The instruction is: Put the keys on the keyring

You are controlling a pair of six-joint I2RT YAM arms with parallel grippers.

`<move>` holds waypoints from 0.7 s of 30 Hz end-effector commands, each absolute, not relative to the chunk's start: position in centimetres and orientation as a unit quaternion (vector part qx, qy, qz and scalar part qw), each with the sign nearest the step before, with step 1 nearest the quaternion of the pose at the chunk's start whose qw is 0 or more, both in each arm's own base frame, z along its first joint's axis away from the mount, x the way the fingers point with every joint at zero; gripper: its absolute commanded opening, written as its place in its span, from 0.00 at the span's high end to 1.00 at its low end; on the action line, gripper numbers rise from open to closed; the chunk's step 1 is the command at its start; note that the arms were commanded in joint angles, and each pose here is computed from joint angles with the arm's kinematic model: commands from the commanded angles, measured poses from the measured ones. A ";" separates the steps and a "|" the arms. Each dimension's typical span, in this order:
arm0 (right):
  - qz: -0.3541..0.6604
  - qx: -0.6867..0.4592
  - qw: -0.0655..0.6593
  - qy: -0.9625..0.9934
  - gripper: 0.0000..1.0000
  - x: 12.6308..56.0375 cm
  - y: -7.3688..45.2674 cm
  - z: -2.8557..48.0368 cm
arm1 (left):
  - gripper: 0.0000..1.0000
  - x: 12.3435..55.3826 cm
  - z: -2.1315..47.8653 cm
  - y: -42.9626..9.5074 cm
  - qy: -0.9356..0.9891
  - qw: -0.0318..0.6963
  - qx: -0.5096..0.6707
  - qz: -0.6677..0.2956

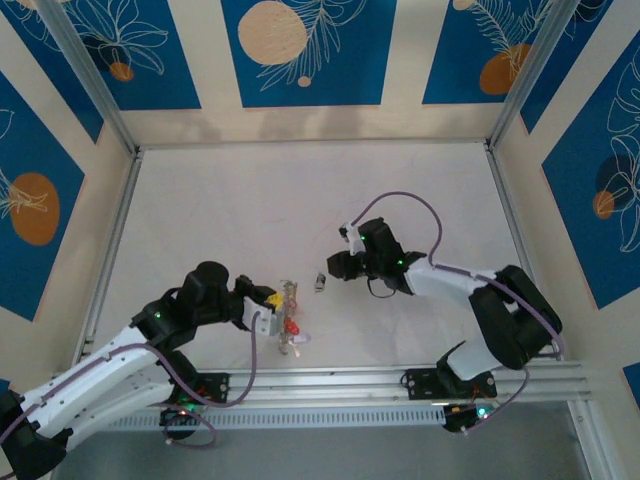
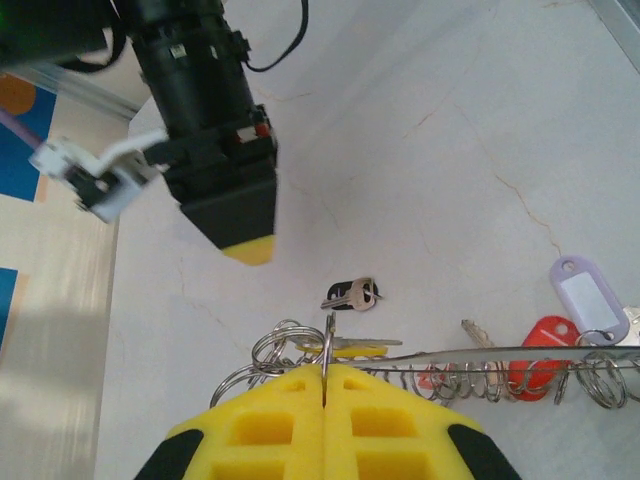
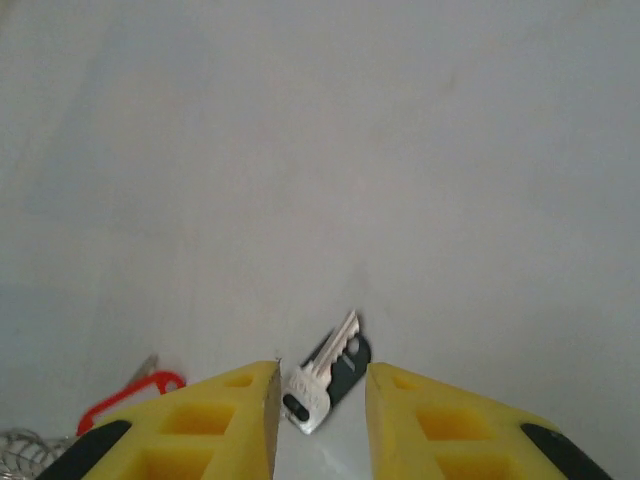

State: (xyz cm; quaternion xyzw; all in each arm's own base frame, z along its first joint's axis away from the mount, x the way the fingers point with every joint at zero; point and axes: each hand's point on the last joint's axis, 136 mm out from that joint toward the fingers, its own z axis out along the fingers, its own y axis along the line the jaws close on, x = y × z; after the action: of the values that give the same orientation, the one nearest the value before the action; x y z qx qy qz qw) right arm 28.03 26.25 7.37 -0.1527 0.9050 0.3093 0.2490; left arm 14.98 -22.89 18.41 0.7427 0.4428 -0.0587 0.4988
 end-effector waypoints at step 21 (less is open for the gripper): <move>0.169 0.125 0.088 0.974 0.75 24.2 28.4 2.8 | 1.00 17.0 20.4 -22.3 0.486 0.518 0.703 -0.027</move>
State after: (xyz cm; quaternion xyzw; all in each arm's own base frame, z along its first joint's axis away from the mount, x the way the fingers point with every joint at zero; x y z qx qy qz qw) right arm 23.18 28.72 2.61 0.0958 0.9741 0.1928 0.0687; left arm 16.57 -22.05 18.10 0.7177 0.4917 -0.0310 0.4922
